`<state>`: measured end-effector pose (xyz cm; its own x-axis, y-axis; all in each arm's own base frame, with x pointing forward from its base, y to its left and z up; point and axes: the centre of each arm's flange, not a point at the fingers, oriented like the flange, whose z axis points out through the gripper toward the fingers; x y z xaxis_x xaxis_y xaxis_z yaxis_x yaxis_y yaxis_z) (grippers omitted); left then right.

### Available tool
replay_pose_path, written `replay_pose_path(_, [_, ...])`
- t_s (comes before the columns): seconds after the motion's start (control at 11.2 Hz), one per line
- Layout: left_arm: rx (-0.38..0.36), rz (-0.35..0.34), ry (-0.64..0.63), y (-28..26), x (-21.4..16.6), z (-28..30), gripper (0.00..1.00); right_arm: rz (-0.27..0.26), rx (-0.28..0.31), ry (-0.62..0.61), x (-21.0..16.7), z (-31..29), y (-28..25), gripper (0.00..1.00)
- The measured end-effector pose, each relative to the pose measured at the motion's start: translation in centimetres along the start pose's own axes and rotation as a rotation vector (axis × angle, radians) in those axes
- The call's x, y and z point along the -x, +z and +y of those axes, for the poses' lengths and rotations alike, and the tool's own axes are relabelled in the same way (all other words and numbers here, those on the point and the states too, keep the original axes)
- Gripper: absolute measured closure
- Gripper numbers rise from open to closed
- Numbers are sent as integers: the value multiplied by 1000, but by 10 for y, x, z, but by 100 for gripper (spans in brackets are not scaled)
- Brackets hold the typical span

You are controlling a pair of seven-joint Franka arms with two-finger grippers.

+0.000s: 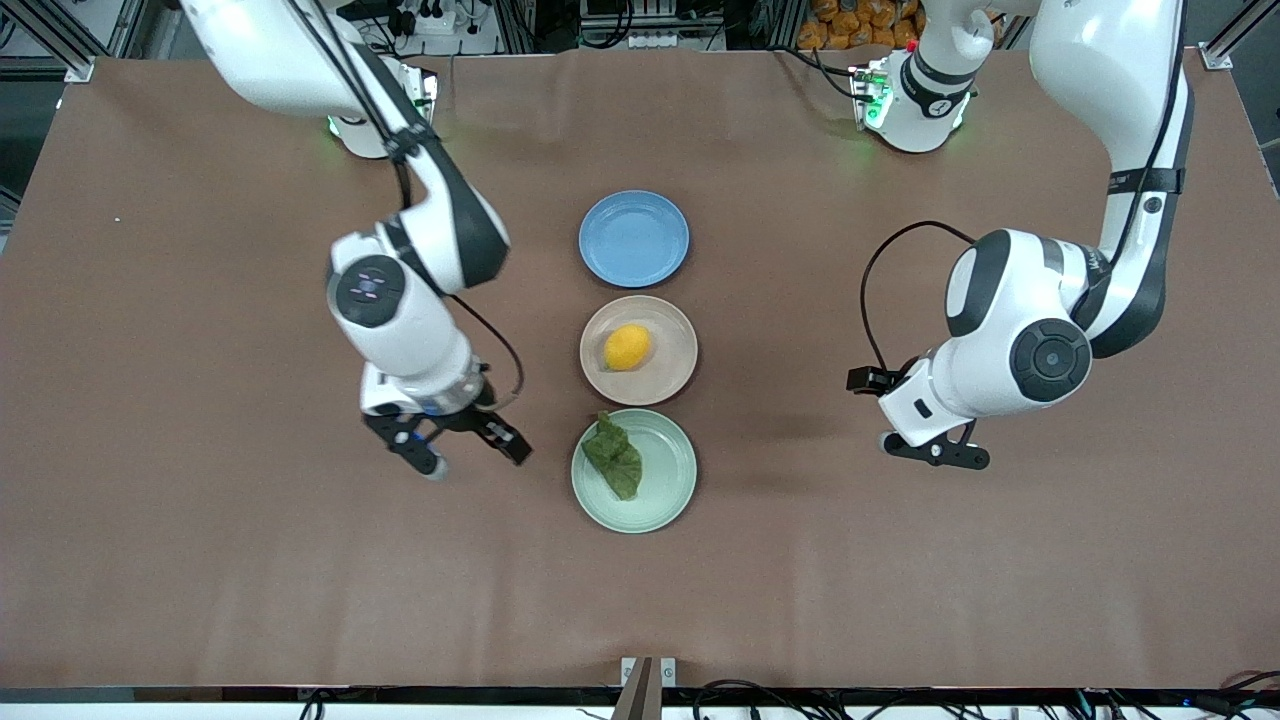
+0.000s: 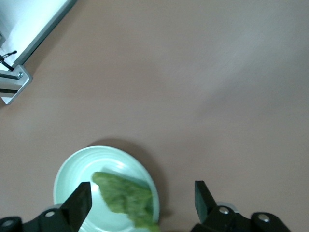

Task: Pick lemon and lettuce from plates
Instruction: 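Lower the right gripper over the lettuce while the left gripper approaches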

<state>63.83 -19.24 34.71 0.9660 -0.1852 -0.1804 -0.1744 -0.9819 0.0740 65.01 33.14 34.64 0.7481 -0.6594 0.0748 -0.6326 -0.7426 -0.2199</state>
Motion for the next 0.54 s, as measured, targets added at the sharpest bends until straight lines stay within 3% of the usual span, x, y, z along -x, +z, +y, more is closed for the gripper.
replay_pose_path(0.09, [0, -2, 1, 4, -1, 1, 0, 2, -6, 67, 14, -16, 20, 13])
replay_pose_path(0.27, [0, -11, -4, 11, -3, -3, 0, 9, -8, 224, 28, -30, 50, 19])
replay_pose_path(0.54, [0, -35, -11, 24, -5, -7, 0, 13, -29, 535, 31, -28, 85, 22])
